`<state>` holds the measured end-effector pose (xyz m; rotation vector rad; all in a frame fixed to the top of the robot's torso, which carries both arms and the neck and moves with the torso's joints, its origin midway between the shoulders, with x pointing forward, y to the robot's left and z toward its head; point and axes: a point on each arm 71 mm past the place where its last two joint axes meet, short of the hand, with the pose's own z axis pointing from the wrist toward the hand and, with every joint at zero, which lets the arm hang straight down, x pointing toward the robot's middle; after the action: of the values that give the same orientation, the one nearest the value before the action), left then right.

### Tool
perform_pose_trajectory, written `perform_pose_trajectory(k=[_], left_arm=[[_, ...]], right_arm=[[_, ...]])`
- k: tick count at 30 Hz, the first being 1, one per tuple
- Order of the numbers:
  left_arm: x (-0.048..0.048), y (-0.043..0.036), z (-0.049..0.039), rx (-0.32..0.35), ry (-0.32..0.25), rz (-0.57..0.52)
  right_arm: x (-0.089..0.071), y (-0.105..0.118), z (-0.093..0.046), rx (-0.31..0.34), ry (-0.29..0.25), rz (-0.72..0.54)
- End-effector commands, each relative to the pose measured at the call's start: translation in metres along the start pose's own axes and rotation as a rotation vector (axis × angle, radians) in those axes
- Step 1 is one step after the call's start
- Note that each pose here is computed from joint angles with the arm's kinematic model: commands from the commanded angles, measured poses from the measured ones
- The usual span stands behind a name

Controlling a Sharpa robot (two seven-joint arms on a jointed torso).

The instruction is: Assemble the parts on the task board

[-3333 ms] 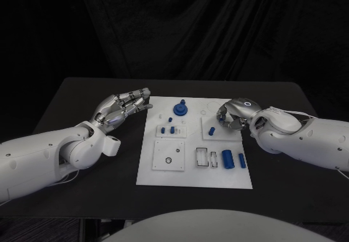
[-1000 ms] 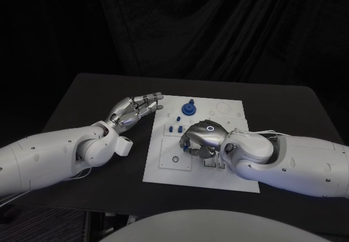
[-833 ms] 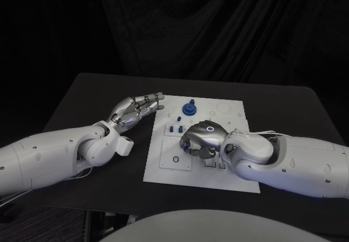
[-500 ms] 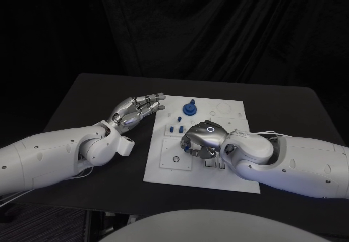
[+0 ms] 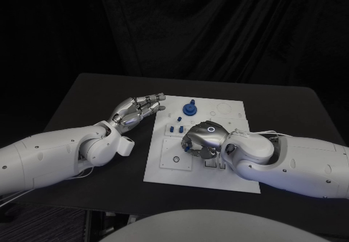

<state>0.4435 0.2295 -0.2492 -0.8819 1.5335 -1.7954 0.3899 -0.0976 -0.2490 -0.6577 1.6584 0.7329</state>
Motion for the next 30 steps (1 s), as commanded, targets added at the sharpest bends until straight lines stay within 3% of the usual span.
perform_pose_trajectory(k=[1,23,30], left_arm=[[0.0022,0.0002,0.0007,0.007,0.011,-0.016],[0.0047,0.0016,0.0017,-0.002,0.020,-0.023],[0.0048,0.0018,0.0017,-0.004,0.021,-0.024]], right_arm=[[0.0020,-0.0005,0.0002,0.014,0.017,-0.010],[0.0086,-0.0004,0.0055,0.014,0.051,-0.016],[0.0090,0.0012,0.0063,0.007,0.038,-0.010]])
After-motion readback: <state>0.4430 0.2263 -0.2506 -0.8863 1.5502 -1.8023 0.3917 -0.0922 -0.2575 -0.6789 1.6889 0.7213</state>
